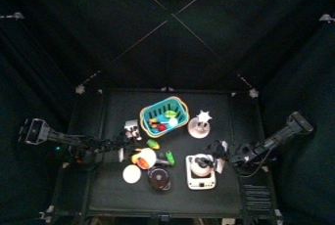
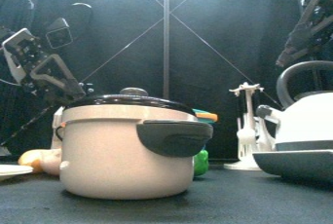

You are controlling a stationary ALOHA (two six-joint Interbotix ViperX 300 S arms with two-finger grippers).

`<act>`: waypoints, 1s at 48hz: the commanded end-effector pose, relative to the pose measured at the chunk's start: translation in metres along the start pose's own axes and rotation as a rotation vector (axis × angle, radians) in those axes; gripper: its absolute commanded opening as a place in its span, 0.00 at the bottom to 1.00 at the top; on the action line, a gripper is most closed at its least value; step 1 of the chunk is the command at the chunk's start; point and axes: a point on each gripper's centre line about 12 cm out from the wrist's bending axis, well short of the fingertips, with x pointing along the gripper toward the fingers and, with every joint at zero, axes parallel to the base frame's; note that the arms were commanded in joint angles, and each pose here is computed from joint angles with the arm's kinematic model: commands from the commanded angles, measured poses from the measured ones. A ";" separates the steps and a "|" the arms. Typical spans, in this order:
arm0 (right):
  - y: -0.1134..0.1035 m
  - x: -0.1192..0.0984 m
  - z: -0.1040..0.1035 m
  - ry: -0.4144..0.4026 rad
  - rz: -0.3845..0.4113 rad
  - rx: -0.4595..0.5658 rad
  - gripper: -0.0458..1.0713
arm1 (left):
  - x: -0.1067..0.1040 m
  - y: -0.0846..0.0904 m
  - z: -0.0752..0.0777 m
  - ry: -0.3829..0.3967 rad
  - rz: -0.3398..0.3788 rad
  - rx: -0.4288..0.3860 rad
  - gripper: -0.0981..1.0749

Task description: Grab kettle and place onto table

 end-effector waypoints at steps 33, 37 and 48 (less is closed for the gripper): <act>-0.005 0.018 0.023 -0.072 0.037 0.007 0.88 | 0.000 -0.001 0.006 -0.021 0.001 -0.012 0.79; -0.008 0.020 0.026 -0.080 0.042 0.027 0.88 | 0.000 0.000 0.006 -0.022 0.004 -0.021 0.79; 0.003 0.033 0.039 -0.092 0.139 0.039 0.88 | 0.000 0.000 0.006 -0.021 0.008 -0.027 0.79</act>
